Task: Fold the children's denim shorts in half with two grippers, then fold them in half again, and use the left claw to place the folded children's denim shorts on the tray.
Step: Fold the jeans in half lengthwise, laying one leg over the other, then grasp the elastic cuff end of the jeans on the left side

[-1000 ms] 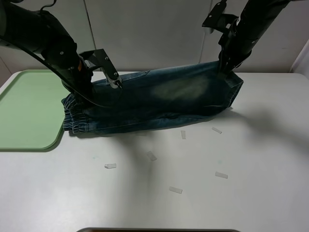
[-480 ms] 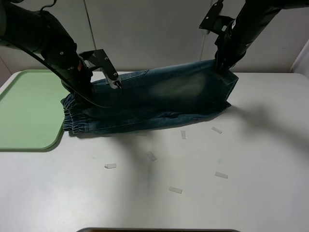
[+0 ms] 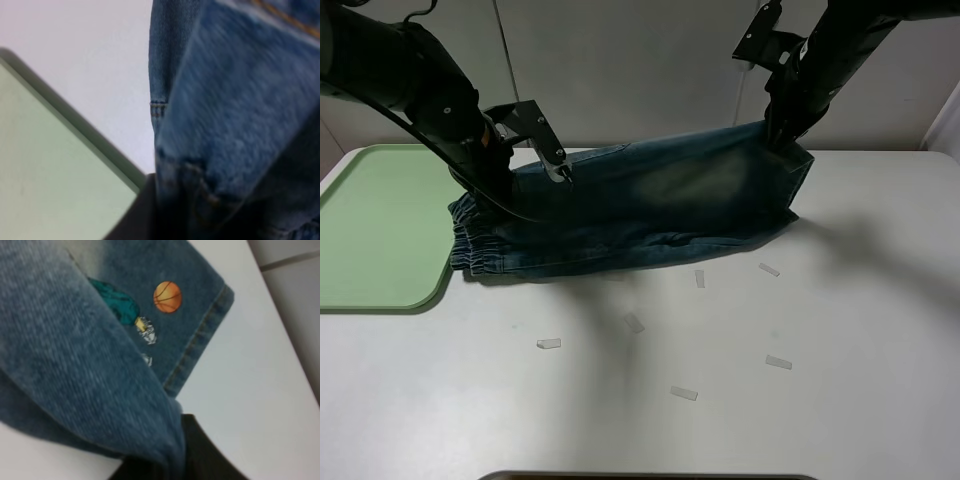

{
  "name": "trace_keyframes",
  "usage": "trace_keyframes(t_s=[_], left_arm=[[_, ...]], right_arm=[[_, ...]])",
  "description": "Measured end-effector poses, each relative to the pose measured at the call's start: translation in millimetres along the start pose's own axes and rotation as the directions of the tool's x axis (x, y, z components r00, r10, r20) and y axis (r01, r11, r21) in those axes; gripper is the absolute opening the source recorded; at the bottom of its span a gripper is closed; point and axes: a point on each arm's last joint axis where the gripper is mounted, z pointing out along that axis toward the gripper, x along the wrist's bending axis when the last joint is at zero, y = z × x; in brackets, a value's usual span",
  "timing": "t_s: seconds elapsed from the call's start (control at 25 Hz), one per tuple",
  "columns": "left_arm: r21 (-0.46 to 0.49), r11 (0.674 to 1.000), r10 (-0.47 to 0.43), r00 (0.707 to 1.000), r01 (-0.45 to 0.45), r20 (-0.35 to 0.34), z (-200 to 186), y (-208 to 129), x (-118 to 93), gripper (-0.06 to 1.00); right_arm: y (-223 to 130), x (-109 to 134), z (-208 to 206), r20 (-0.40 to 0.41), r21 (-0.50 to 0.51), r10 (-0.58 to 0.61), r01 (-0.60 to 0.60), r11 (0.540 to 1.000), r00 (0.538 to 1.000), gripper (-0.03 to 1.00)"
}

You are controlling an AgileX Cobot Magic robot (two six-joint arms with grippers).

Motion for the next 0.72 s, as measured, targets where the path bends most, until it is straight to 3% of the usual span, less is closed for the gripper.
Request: trace_keyframes(t_s=[0.04,0.08,0.12,0.24,0.4,0.72], left_arm=[[0.005,1.000,0.000,1.000,0.000,-0.001,0.0,-0.5,0.1,0.32],[0.014,1.000,-0.001,1.000,0.001,-0.002,0.2,-1.7,0.7,0.48],[0.016,1.000,-0.005,1.000,0.005,-0.002,0.5,-2.7,1.3,0.65],[0.019,1.000,-0.011,1.000,0.011,-0.004,1.3,-4.0,2.4,0.93],[0.015,1.000,-0.012,1.000,0.012,-0.005,1.3,-3.6,2.5,0.97],[0.003,1.000,-0.024,1.000,0.024,-0.006,1.3,-2.5,2.6,0.99]], right_arm=[[-1.1,-1.4,0.1,0.004,0.001,0.004,-0.004,1.000,1.000,0.18],[-1.1,-1.4,0.1,0.004,0.001,0.004,-0.004,1.000,1.000,0.18],[-3.0,-3.7,0.3,0.012,0.005,0.007,-0.007,1.000,1.000,0.42],[-3.6,-6.7,0.4,0.030,-0.003,0.027,-0.027,1.000,0.999,0.61],[-2.8,-8.5,0.4,0.049,-0.016,0.072,-0.071,0.997,0.996,0.68],[-2.5,-8.9,0.3,0.053,-0.020,0.093,-0.092,0.996,0.994,0.69]])
